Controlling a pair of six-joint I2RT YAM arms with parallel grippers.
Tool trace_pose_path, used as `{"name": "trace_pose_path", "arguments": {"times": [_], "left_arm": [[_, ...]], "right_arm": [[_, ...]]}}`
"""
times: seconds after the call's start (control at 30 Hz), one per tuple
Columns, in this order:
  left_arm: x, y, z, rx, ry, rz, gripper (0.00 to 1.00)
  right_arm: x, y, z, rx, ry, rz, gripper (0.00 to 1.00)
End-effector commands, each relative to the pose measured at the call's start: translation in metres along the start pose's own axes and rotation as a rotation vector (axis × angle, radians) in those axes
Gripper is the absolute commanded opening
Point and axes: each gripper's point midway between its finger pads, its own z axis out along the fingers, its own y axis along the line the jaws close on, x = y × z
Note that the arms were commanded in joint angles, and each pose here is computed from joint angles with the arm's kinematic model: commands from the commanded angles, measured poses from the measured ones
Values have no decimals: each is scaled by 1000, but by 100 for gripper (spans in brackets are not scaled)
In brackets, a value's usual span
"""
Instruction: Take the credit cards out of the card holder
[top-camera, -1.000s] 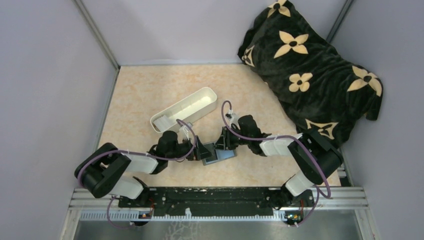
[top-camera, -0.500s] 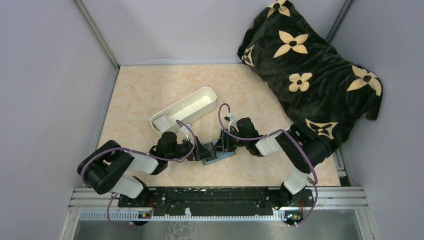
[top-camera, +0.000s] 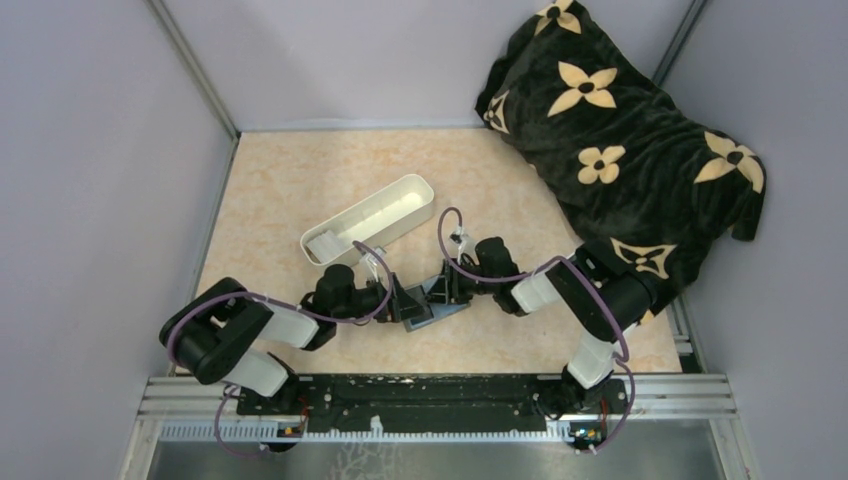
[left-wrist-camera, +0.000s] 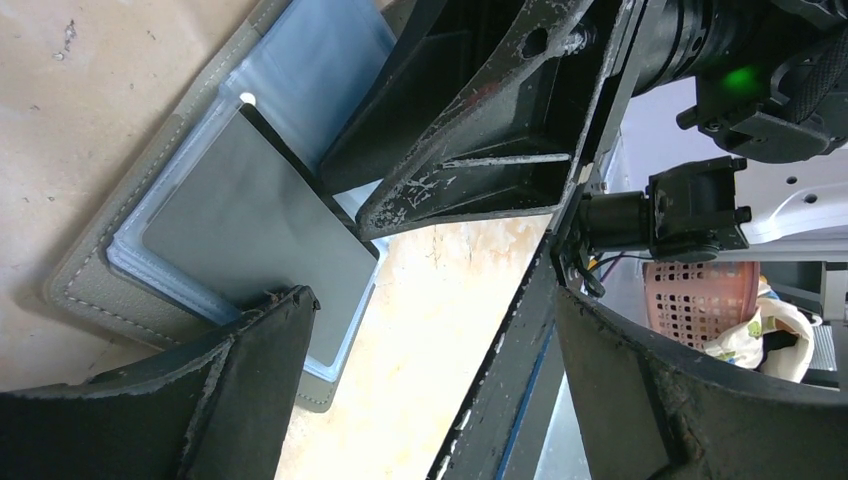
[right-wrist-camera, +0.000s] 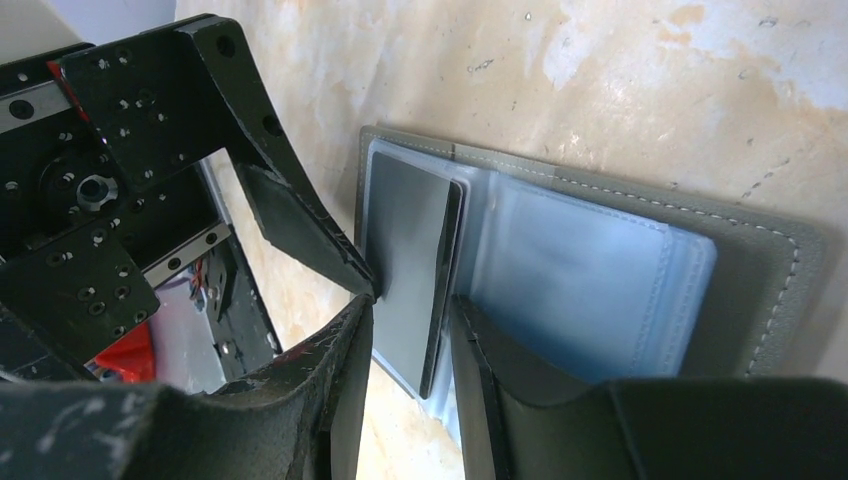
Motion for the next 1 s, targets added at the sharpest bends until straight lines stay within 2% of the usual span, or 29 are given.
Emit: {"name": "trace_pose_path", "arguments": {"times": [0.0, 0.23, 0.73, 0.97], "left_arm": [[16, 20, -4, -63, 42, -34, 96], [16, 19, -3, -51, 44, -37, 96], [20, 20, -14, -68, 31, -36, 96], [21, 21, -16, -82, 29, -32, 96]], "right_arm": [[6, 10, -2, -66, 19, 1, 35], [6, 16, -1, -102, 28, 5, 35], [-28, 2, 15, 27, 5, -72, 35], [-26, -5, 22, 30, 22, -62, 35]]}}
